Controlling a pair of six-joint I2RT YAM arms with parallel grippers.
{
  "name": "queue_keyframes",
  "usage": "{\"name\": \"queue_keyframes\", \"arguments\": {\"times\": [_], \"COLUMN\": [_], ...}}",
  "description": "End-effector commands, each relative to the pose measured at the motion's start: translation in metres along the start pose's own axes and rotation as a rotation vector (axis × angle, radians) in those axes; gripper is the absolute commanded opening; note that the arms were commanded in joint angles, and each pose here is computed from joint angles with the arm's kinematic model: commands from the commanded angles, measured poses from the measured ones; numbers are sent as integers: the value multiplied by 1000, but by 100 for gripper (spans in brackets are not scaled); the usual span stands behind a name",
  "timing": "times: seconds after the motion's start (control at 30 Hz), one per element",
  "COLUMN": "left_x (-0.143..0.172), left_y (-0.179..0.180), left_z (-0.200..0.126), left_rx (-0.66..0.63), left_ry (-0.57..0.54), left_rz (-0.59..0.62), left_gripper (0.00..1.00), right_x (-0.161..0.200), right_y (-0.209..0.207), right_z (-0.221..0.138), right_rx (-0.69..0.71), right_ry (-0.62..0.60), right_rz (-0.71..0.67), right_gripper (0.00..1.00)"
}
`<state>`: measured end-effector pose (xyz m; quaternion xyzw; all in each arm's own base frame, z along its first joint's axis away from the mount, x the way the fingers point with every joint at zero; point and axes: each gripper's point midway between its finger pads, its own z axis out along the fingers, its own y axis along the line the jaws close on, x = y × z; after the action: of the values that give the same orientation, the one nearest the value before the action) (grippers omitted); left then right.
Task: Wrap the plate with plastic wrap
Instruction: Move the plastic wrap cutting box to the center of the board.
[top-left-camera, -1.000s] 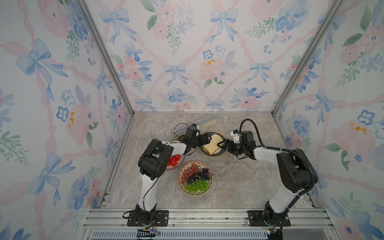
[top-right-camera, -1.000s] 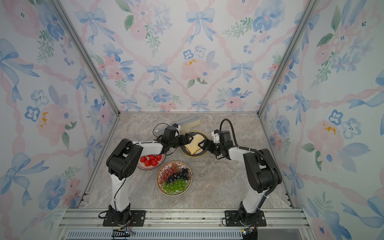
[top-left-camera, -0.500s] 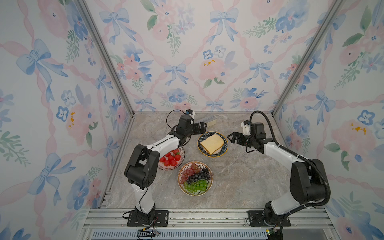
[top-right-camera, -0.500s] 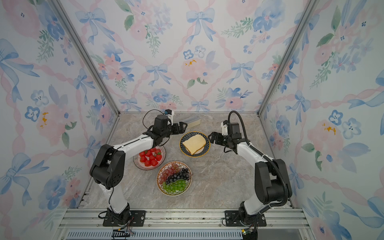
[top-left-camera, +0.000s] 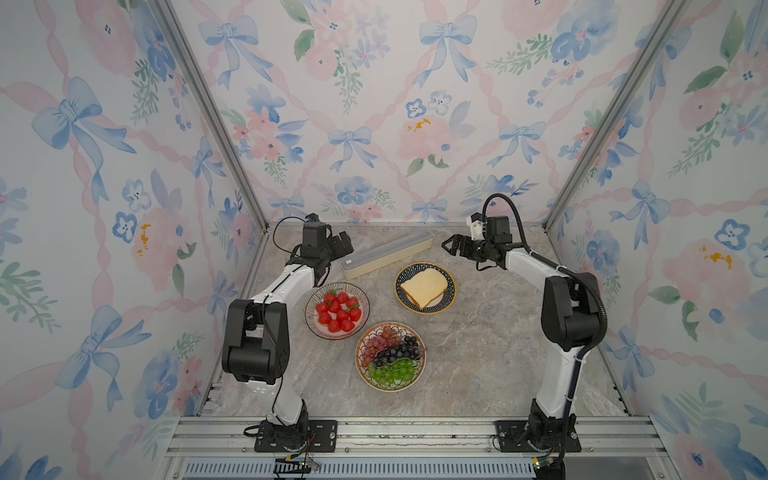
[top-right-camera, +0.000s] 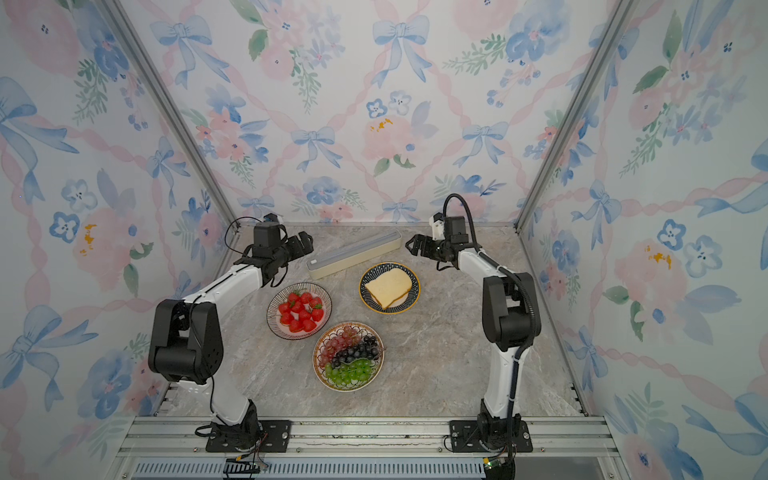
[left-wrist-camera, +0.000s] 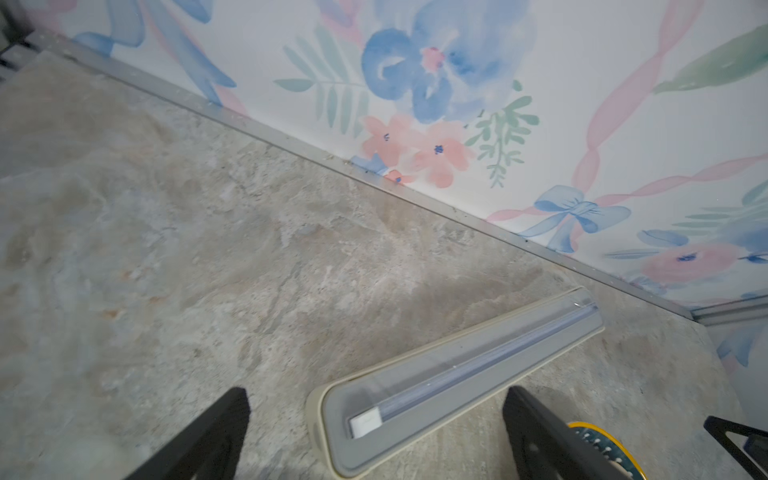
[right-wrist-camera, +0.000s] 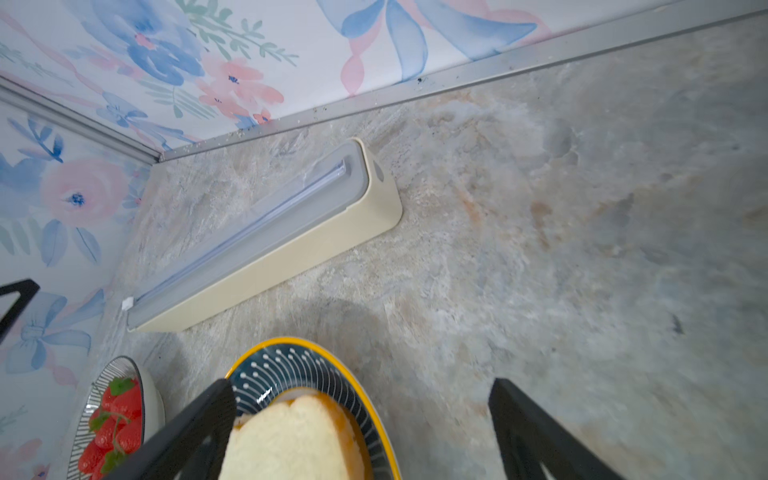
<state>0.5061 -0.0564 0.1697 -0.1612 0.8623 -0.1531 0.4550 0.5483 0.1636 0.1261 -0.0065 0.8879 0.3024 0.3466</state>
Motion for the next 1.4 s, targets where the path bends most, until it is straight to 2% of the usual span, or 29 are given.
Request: {"name": "queue_keyframes", "arguments": {"times": [0.0, 0.27, 0.67, 0.9, 1.03, 1.37], "left_x": [19, 57, 82, 86, 84, 82], "left_y": [8, 14, 5, -9, -12, -37], "left_z": [-4, 24, 49, 62, 71, 83], "left_rx": [-5, 12, 31, 62, 68, 135], "left_ry": [53, 182, 251, 267, 264, 274], "left_rz": [-94, -234, -255, -243, -230, -176], "left_gripper": [98, 98, 98, 98, 98, 98], "right_x": [-31, -50, -49, -35, -32, -29], "right_y": [11, 23, 31, 38, 44, 65], "right_z": [17, 71, 124, 133, 132, 112], "right_rx": [-101, -202, -204, -228, -267, -389], "right_ry": [-76, -135, -121, -43, -30, -22], "right_rz": [39, 119, 133, 131, 83, 28], "right_gripper": [97, 97, 97, 97, 97, 97]}}
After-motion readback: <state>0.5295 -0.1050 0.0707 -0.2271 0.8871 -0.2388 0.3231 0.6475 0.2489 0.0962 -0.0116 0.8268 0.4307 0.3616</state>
